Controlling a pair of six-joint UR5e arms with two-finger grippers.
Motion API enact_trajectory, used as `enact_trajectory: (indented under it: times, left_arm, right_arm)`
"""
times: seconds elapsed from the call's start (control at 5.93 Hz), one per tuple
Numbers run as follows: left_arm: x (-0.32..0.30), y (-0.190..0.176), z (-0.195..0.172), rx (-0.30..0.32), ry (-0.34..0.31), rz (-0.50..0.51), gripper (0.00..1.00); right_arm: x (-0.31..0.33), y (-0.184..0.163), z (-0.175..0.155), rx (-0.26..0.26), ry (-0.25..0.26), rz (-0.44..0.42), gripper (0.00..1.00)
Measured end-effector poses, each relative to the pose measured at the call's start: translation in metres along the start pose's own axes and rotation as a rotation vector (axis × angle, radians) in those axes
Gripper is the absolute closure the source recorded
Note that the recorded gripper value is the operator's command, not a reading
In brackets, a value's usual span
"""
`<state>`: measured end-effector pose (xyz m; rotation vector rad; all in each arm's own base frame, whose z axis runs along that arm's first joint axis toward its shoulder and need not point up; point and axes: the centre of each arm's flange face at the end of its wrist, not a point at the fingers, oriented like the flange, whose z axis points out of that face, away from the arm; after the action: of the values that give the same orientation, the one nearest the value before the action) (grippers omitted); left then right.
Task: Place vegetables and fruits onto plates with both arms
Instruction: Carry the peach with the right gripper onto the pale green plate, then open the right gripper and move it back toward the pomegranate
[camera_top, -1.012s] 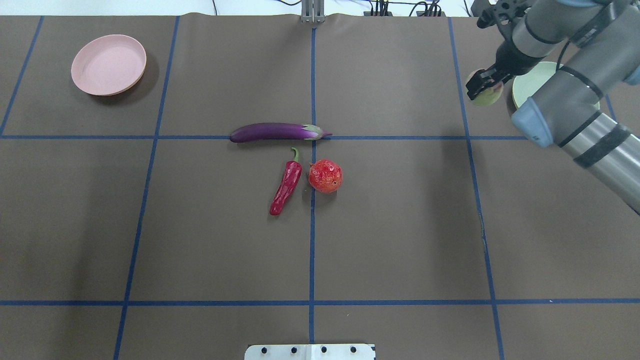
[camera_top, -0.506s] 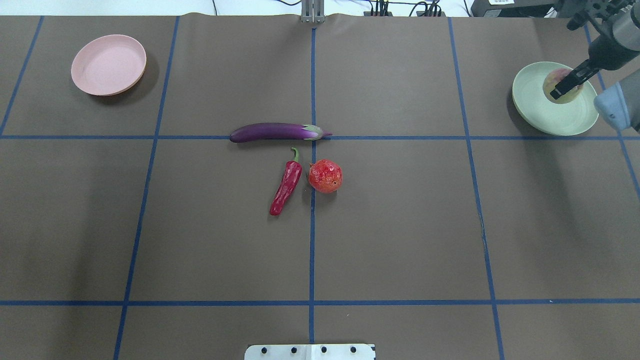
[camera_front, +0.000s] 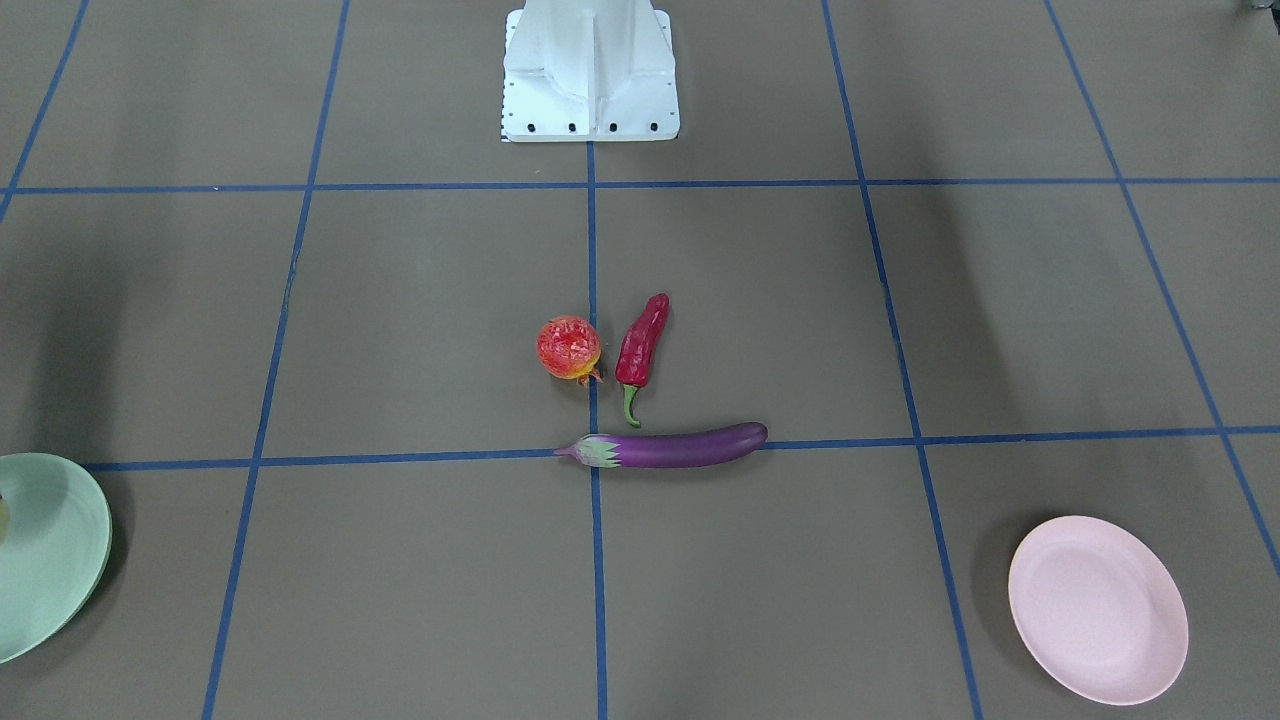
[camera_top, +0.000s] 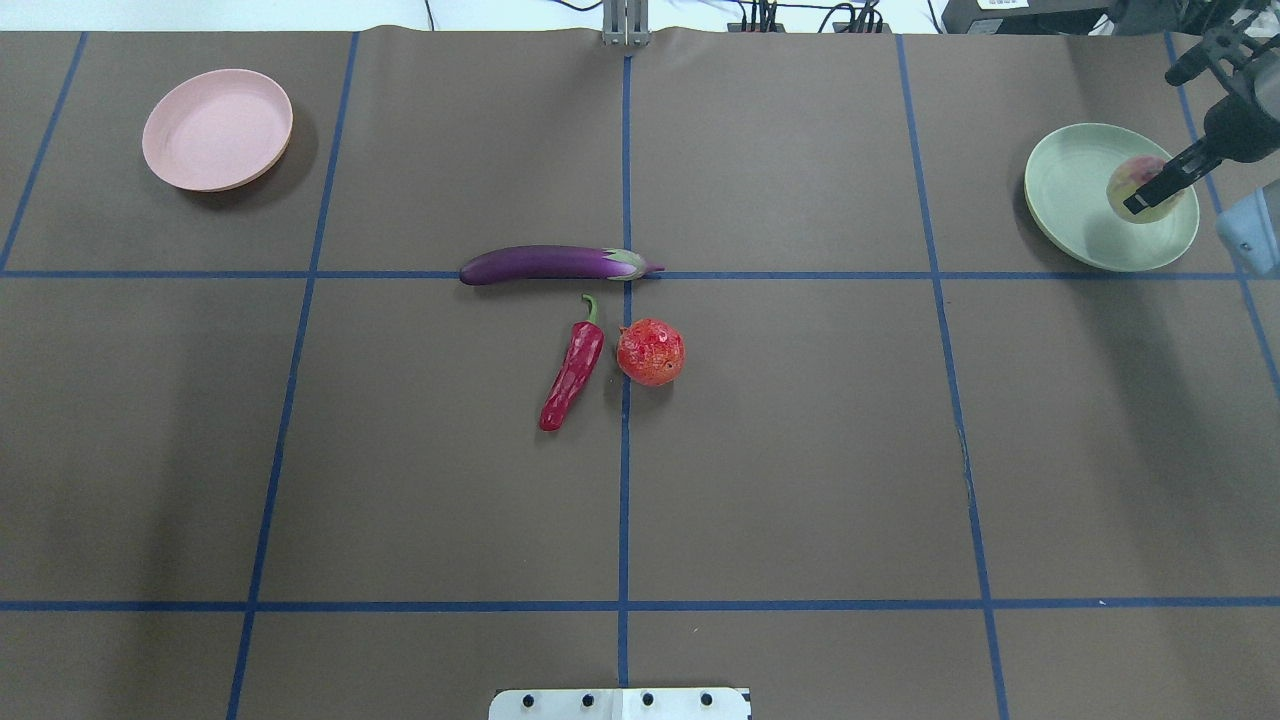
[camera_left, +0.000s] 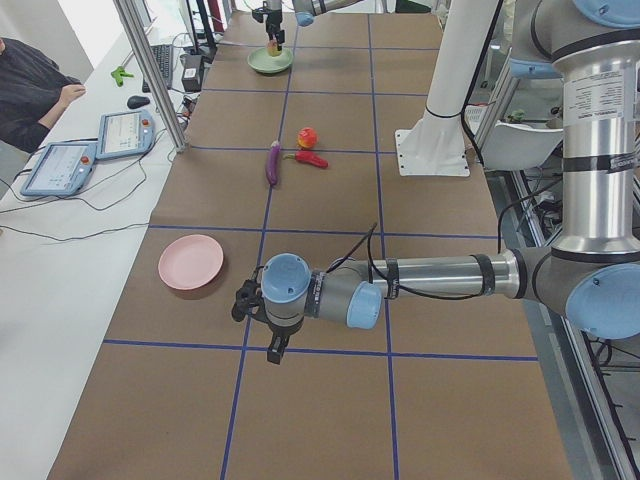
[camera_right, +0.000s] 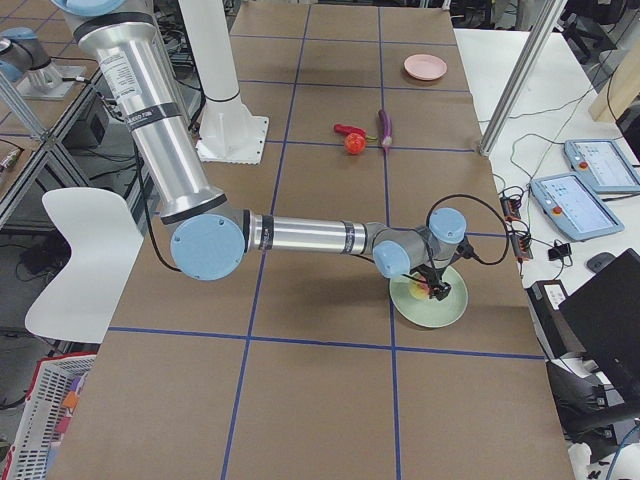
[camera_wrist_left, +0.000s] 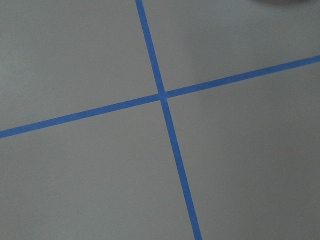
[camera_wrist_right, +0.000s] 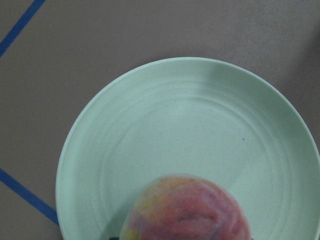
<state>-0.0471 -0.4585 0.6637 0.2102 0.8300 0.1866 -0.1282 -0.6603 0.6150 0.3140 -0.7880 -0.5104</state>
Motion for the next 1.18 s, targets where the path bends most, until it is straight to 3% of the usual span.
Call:
enact_trajectory:
  times: [0.34,0.67,1.01,1.18]
  left_arm:
    - [0.000,0.000,0.000,0.000,0.000,0.000,0.00]
    - [0.000,0.000,0.000,0.000,0.000,-0.001,0.00]
    - [0.000,0.000,0.000,0.000,0.000,-0.001,0.00]
    - [0.000,0.000,0.000,-0.001,0.000,0.000,0.00]
  right_arm:
    - [-0.025,-0.024,-0.033,0.068,0.002,0.078,0.01]
    - [-0.108,-0.084,-0.066,0.156,-0.036,0.058,0.01]
    - [-0.230,-0.141,-0.056,0.183,-0.109,0.034,0.01]
    - [-0.297,-0.164,-0.041,0.195,-0.114,0.062,0.01]
